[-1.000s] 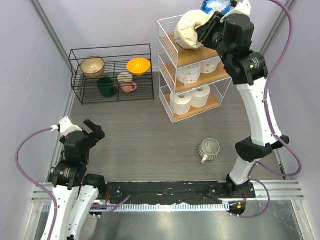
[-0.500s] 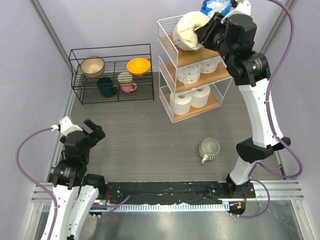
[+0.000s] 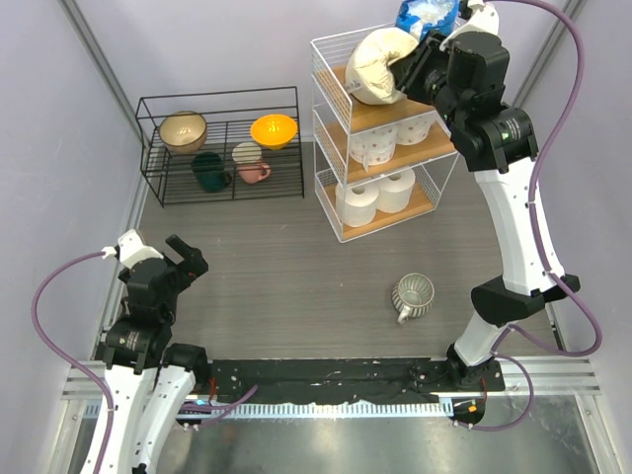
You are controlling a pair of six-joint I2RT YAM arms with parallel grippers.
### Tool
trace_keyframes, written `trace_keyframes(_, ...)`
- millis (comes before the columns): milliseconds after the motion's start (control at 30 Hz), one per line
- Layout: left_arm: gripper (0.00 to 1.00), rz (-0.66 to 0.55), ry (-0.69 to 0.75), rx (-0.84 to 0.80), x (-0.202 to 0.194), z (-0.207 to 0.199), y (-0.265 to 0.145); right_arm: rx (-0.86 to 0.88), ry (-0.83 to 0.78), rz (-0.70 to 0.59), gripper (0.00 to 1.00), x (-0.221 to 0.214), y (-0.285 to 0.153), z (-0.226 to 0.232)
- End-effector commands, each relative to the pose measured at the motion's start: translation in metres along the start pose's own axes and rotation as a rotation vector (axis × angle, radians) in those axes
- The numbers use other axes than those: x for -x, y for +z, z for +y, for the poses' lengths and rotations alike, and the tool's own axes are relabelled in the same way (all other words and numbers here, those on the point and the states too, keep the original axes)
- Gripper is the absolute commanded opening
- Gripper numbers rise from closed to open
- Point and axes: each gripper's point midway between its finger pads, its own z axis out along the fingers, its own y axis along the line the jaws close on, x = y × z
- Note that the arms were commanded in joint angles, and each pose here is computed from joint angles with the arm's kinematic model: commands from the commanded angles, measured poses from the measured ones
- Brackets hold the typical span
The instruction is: Place and organize the paper towels onto the shelf
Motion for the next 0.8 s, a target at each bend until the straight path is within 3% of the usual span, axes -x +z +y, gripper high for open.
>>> trace_keyframes(0, 1.00, -0.016, -0.009, -0.020, 0.006, -0.006, 0.000, 0.048, 0.040, -0.133, 0.30, 0.046, -0.023, 0.009)
trace_keyframes(433, 1.00, -0.021, -0.010, -0.016, 0.006, -0.005, 0.000, 0.041, 0.031, -0.115, 0.56, 0.038, -0.006, 0.004)
trace_keyframes(767, 1.00, -0.018, -0.009, -0.014, 0.006, -0.005, 0.000, 0.054, 0.032, -0.099, 0.63, 0.032, 0.004, 0.004)
